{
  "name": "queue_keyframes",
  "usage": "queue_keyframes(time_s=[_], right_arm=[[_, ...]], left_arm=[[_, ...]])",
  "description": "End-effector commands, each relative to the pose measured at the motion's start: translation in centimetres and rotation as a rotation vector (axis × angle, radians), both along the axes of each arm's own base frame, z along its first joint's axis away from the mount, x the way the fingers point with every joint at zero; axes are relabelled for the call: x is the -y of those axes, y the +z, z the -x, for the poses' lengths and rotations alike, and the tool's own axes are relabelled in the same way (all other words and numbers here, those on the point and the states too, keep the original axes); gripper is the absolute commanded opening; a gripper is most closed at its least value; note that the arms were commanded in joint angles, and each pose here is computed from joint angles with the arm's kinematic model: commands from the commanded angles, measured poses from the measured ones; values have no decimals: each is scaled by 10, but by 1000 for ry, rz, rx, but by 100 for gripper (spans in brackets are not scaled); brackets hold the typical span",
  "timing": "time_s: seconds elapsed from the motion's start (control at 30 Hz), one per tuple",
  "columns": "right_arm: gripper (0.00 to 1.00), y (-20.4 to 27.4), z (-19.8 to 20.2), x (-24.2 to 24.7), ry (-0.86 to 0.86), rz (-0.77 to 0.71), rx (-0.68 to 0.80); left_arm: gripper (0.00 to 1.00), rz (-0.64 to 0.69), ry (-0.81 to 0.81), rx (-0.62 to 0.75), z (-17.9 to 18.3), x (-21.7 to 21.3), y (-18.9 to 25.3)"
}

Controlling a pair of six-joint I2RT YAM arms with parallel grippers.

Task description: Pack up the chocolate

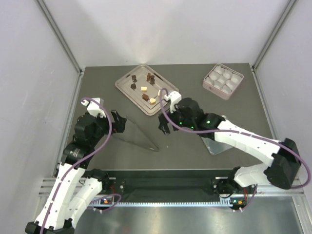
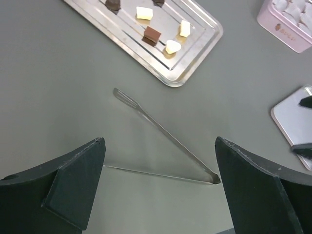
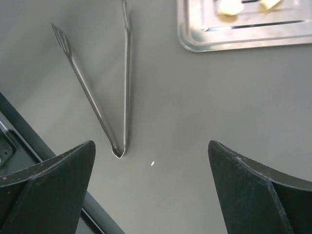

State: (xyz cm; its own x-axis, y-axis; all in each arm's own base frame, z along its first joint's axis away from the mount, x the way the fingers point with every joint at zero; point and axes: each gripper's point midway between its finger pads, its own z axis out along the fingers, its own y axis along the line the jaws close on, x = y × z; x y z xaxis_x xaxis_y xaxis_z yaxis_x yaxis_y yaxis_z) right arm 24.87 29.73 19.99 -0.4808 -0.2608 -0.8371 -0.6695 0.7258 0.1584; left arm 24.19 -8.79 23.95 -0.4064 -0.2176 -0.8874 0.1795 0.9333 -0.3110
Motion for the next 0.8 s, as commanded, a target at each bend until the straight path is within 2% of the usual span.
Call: queue_keyframes(time_s=[0.0, 0.07, 0.2, 0.63, 0.77], right_arm=[[97, 3, -9, -19, 20, 68, 65], [95, -16, -7, -32, 55, 93, 3], [78, -35, 6, -61, 131, 97, -74], [62, -111, 36, -117, 130, 198, -277], [58, -130, 32, -117, 48, 219, -326]], left_arm=[[99, -12, 53, 6, -4, -9, 6], [99, -21, 76, 2, -4, -13, 6], [99, -22, 96, 21, -3, -17, 10], [99, -24, 160, 47, -1, -29, 17], [99, -17, 162, 58, 1, -29, 18]])
